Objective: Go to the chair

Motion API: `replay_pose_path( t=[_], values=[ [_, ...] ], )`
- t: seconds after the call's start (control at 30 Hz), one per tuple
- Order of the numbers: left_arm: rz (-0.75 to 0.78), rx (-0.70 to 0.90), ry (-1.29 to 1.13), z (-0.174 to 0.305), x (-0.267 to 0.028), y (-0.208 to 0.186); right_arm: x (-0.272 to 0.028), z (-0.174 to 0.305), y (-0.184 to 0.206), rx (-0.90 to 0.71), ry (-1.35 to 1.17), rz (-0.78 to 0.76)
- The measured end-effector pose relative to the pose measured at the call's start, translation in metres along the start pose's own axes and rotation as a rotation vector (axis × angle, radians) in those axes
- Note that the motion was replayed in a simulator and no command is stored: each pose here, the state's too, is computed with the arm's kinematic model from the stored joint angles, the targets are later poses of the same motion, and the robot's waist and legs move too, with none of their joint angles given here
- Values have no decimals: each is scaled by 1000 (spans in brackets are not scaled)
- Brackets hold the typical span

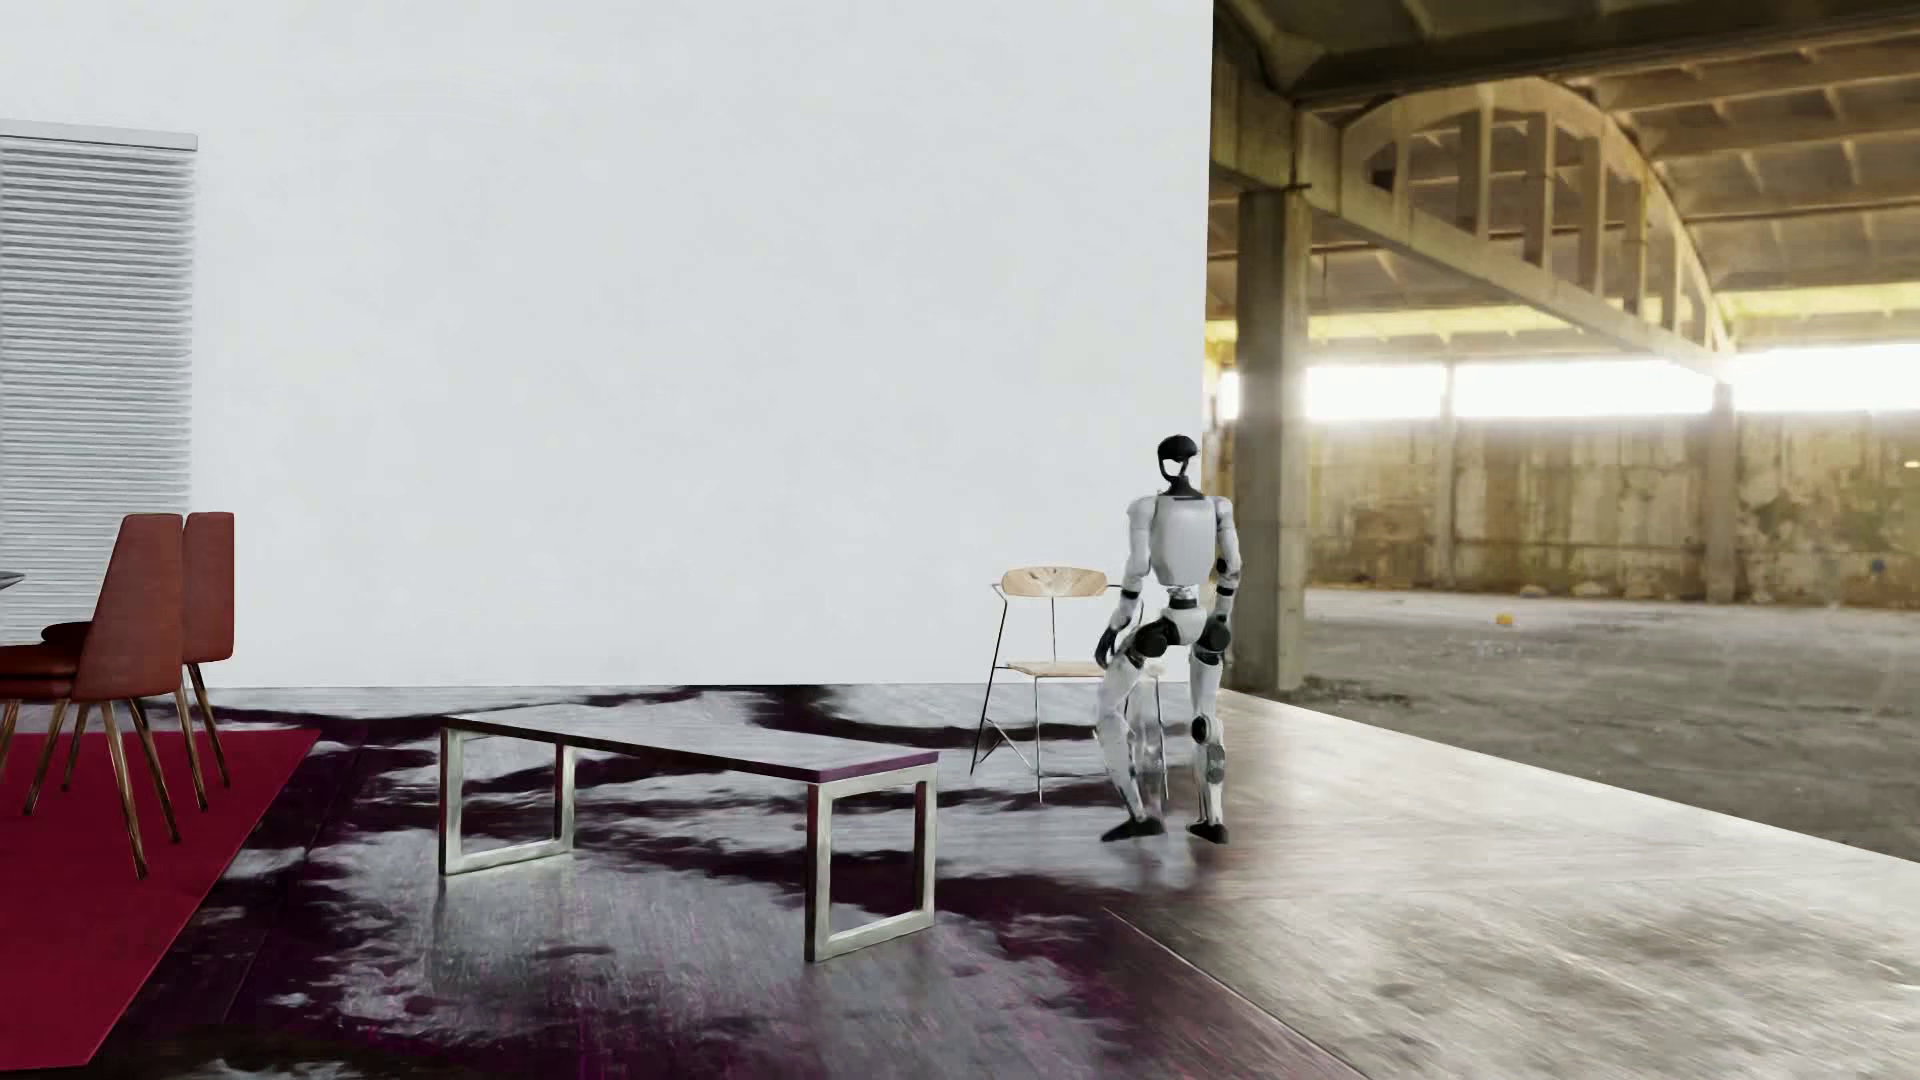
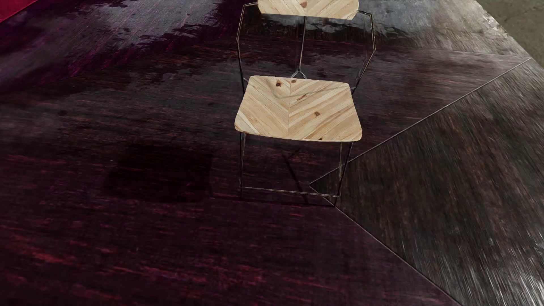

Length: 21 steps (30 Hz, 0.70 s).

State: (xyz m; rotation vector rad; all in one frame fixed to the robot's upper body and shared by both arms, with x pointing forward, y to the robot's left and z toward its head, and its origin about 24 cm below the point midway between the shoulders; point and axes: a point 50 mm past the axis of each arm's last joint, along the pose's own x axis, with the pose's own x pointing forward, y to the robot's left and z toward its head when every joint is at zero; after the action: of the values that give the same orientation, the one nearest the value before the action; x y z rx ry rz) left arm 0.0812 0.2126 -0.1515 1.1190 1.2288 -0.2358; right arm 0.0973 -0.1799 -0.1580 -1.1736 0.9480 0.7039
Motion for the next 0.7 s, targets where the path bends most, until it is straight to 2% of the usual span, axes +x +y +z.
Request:
replay_pose_path(
  t=[0.07,0.13,0.2,0.3,0.37,0.47,0.5,0.6,0.7],
  values=[
    [-106,122,-13,-1,3,-5,5,6,-28,71,3,-123],
    [-99,202,-85,14,4,0,7,13,-52,164,15,-228],
    [-17,133,-161,35,1,11,8,25,-69,229,-21,-285],
    [76,63,-313,72,-8,27,7,45,-80,158,-129,-307],
    [75,137,-410,91,-12,32,7,56,-72,119,-155,-274],
    [122,332,-487,108,-15,43,8,60,-48,150,-143,-135],
    [125,325,-483,110,-15,44,8,62,-44,162,-141,-121],
    [86,128,-448,105,-14,44,6,50,-31,193,-91,-133],
    [115,112,-383,85,-8,45,5,31,-16,213,-10,-98]
  ],
)
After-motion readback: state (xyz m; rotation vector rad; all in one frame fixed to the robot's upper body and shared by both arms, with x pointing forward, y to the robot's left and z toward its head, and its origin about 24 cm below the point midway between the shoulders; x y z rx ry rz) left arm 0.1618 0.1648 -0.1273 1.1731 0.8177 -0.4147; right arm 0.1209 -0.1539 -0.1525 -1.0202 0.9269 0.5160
